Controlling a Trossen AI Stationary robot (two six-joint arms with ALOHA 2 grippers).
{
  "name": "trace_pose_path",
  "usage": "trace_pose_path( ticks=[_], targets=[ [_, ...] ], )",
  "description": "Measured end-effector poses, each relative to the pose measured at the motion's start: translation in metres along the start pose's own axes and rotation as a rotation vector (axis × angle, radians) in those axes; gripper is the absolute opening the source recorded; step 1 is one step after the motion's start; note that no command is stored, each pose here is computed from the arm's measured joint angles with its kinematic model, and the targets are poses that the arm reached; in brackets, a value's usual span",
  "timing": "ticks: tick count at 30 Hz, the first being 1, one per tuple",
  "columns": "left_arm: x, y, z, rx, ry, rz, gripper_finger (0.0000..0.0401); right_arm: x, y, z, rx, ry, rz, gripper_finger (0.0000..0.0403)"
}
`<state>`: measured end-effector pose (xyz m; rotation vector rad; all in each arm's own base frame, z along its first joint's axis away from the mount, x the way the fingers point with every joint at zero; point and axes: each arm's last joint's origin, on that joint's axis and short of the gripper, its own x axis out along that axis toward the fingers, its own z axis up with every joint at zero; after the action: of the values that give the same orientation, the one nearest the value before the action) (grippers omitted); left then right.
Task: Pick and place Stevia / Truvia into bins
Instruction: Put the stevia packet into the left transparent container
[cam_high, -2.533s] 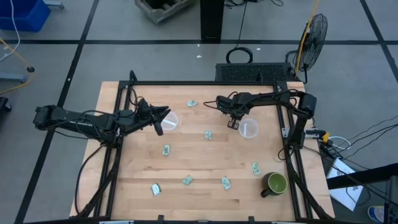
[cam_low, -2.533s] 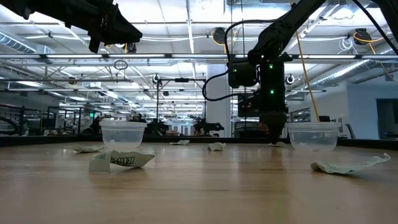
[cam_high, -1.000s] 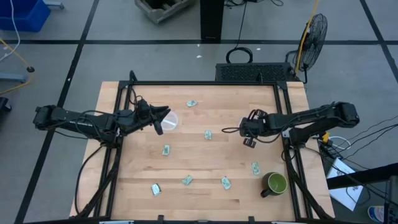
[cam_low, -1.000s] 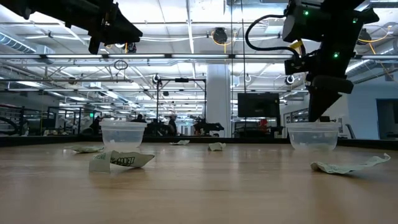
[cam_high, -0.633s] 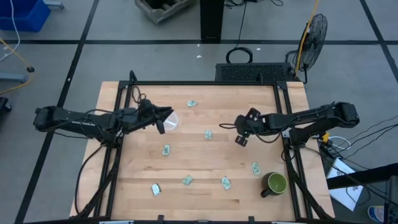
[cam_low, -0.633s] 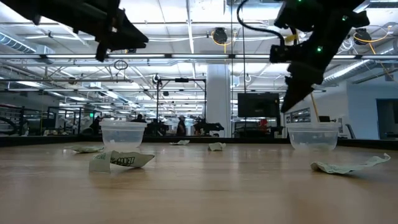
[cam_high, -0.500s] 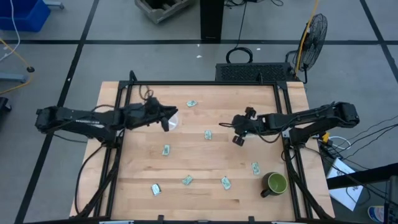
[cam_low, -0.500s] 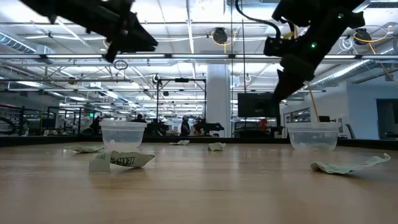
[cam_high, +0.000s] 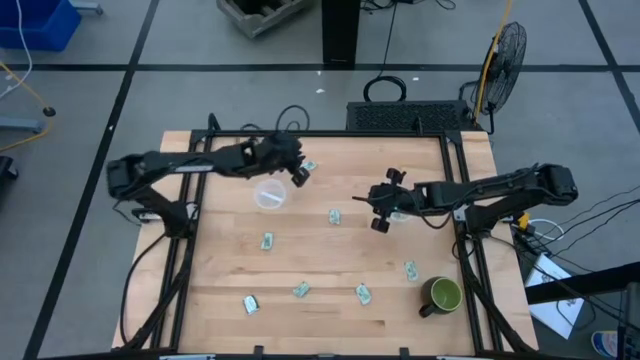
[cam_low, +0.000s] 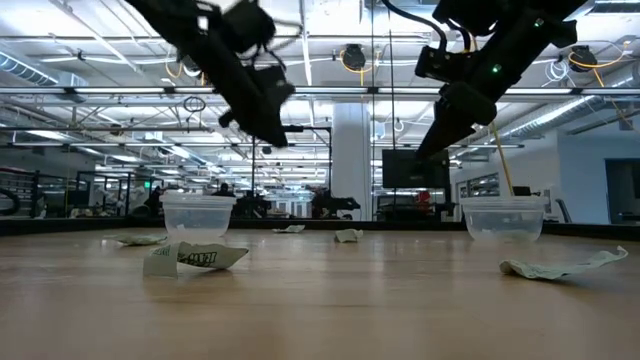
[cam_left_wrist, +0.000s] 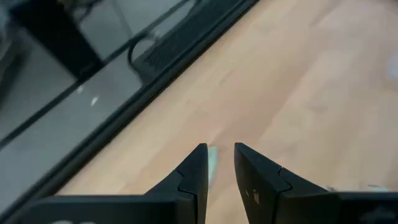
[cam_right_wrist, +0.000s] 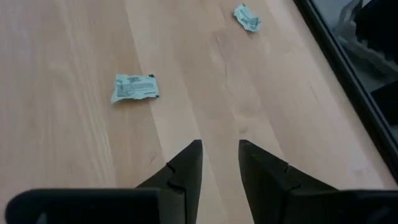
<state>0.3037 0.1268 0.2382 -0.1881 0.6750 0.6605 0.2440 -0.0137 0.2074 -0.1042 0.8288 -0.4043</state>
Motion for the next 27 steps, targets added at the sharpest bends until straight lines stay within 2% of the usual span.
trace_pose_path(
  ticks=[5,12,17,27],
  targets=[
    [0.047,0.010,-0.015,-0.047,0.100,0.050,0.0085,0.001,-0.002,0.003,-0.019,-0.026,-0.005,0.0100],
    [0.097,0.016,-0.035,-0.115,0.123,-0.029,0.0085,0.001,-0.002,0.003,-0.032,-0.025,-0.005,0.0100],
    [0.111,0.021,-0.040,-0.155,0.114,-0.031,0.0085,0.001,-0.002,0.003,-0.032,-0.025,-0.005,0.0100],
    [0.112,0.030,-0.043,-0.183,0.149,-0.008,0.0085,0.001,-0.002,0.003,-0.031,-0.024,-0.005,0.0100]
  ],
)
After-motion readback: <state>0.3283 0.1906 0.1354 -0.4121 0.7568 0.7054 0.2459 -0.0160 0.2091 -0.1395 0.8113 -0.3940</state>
